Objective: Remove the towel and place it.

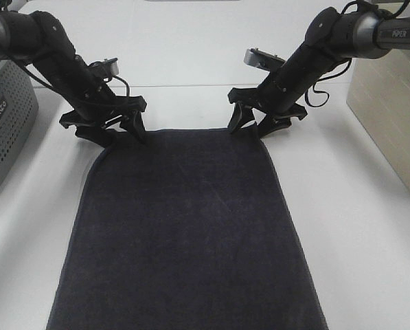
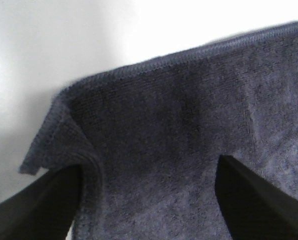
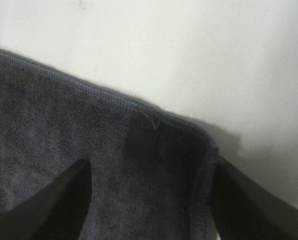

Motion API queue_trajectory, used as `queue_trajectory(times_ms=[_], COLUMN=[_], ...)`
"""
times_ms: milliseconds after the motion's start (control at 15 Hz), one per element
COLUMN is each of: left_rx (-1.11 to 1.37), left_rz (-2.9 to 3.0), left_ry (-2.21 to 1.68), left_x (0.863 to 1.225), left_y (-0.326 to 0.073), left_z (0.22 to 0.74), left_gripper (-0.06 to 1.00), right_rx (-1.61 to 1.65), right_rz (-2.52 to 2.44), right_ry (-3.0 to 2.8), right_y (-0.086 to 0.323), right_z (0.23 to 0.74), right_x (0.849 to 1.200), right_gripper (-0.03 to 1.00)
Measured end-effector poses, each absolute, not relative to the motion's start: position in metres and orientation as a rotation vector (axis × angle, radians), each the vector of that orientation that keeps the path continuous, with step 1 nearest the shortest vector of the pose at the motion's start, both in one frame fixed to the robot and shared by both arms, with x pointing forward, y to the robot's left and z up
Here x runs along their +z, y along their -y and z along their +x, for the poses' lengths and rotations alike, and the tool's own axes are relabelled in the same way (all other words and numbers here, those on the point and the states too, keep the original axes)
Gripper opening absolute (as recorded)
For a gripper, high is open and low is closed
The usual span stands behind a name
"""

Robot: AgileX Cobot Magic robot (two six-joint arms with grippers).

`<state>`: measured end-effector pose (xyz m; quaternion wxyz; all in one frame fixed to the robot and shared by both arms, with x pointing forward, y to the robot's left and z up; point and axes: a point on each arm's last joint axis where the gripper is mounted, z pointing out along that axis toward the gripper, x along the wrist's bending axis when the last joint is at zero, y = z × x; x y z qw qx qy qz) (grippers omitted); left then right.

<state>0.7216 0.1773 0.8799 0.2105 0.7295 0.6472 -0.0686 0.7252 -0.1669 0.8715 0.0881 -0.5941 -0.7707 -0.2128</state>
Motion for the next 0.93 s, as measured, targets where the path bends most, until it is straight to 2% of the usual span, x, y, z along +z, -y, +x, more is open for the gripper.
queue_trajectory(times_ms=[267, 400, 467, 533, 600, 667, 733, 800, 933], left_rx=[-0.191, -0.192, -0.191, -0.17, -0.163, -0.147, -0.139, -0.134, -0.126], left_rz=[2.028, 2.028, 2.03, 2.046, 2.05, 2.048, 2.052, 2.065, 2.085], left_ry=[-1.799, -1.8, -1.801, -1.799, -1.797, -1.795, -1.787, -1.772, -1.75], left_x=[0.8799, 0.8794, 0.8784, 0.8764, 0.8763, 0.8759, 0.8754, 0.8749, 0.8744], left_y=[-0.1773, -0.1773, -0.1775, -0.1788, -0.1792, -0.1796, -0.1797, -0.1798, -0.1799], left_z=[0.7216, 0.7216, 0.7216, 0.7222, 0.7224, 0.7234, 0.7239, 0.724, 0.724], left_gripper=[0.71, 0.66, 0.59, 0.34, 0.28, 0.16, 0.06, 0.02, 0.01], right_rx=[-0.619, -0.603, -0.594, -0.581, -0.576, -0.577, -0.576, -0.576, -0.576], right_rz=[-1.763, -1.763, -1.763, -1.764, -1.764, -1.766, -1.766, -1.766, -1.766], right_ry=[2.302, 2.318, 2.334, 2.352, 2.356, 2.359, 2.36, 2.362, 2.362], right_y=[0.1668, 0.1685, 0.1695, 0.1707, 0.1711, 0.1712, 0.1713, 0.1714, 0.1714], right_z=[0.7254, 0.7255, 0.7258, 0.7262, 0.7262, 0.7265, 0.7265, 0.7266, 0.7266], right_x=[0.8681, 0.8666, 0.8656, 0.8632, 0.862, 0.8615, 0.8614, 0.8614, 0.8614], right_gripper=[0.65, 0.53, 0.42, 0.22, 0.17, 0.08, 0.02, 0.02, 0.02])
